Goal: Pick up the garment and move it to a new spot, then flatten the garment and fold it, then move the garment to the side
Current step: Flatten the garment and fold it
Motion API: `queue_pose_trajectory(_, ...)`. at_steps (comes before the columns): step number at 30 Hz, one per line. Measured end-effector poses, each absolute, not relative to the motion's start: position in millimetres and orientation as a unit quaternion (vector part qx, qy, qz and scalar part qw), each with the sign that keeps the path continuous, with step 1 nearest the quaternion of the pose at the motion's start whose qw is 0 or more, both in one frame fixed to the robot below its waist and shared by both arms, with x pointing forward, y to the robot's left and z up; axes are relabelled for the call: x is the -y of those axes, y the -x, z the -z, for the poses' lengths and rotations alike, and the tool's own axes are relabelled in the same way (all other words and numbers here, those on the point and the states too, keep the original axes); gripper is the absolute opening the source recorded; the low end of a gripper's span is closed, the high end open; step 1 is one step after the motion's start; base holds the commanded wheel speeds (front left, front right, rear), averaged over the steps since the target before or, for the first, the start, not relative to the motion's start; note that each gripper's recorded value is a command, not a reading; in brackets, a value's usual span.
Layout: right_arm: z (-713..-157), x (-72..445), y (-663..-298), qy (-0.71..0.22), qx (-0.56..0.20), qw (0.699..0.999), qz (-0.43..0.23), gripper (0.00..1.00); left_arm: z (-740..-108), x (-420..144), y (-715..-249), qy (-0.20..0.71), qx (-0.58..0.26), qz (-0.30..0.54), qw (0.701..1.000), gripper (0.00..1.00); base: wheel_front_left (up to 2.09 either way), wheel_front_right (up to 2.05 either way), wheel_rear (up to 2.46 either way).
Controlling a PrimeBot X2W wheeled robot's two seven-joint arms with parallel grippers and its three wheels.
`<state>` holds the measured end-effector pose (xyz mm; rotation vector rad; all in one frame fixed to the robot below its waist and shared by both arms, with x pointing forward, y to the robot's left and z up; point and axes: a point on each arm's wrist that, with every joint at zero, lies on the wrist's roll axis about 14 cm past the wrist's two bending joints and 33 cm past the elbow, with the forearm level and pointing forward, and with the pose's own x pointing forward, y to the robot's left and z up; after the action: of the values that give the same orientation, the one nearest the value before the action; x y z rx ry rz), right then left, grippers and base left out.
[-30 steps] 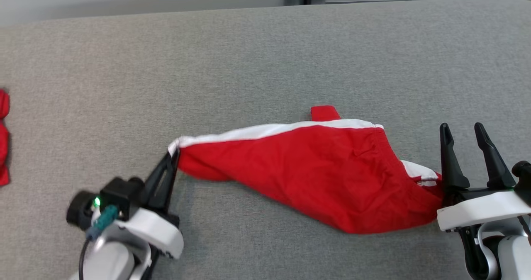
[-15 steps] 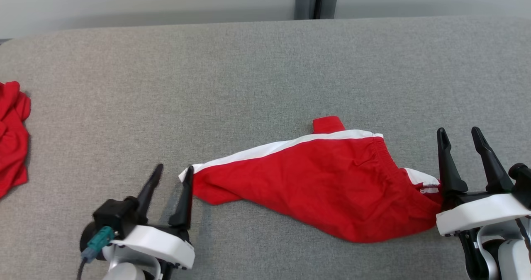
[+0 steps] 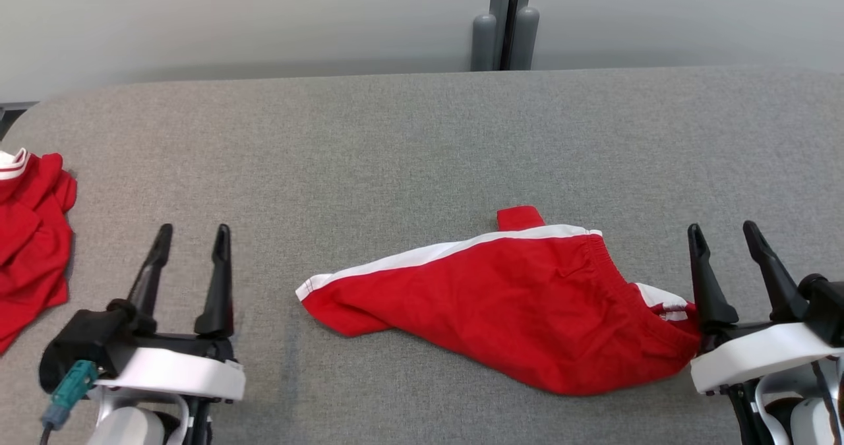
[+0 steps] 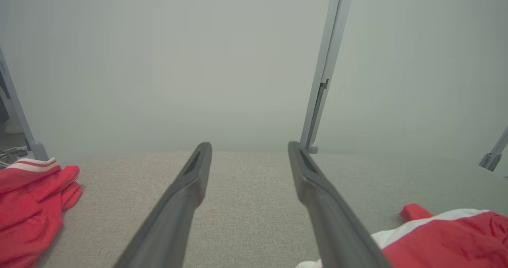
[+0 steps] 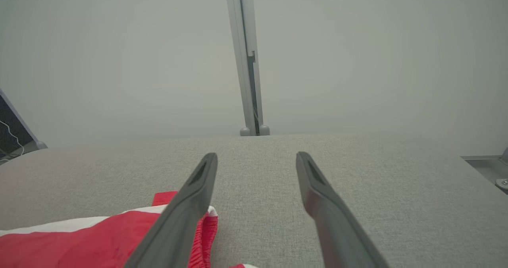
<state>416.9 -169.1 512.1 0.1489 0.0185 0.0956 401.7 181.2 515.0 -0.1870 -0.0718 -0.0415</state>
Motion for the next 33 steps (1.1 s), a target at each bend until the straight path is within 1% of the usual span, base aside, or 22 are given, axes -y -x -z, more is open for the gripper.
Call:
queue_pose_trajectory(2,-511.3,167.8,-413.7,-0.074,-0.013,0.996,-0.050,1.00,-517.7,-188.6,-400.9,0.085,0.039,0.018,0.995,1.00,0.00,0.00,0.00)
queue_pose_trajectory(7,-509.4,166.4,-408.0,-0.073,-0.019,0.996,-0.052,1.00,-504.3,-192.4,-391.3,0.088,0.010,0.013,0.996,1.00,0.00,0.00,0.00)
queue_pose_trajectory(26,-508.7,160.4,-413.7,-0.075,-0.021,0.995,-0.060,1.00,-496.2,-195.4,-387.4,0.092,-0.009,0.006,0.996,1.00,0.00,0.00,0.00)
queue_pose_trajectory(30,-506.8,160.6,-414.5,-0.075,-0.023,0.995,-0.060,1.00,-495.3,-190.9,-390.5,0.093,-0.015,0.021,0.995,1.00,0.00,0.00,0.00)
queue_pose_trajectory(33,-504.4,160.3,-416.0,-0.075,-0.026,0.995,-0.060,1.00,-504.6,-184.0,-403.5,0.091,-0.010,0.043,0.995,1.00,0.00,0.00,0.00)
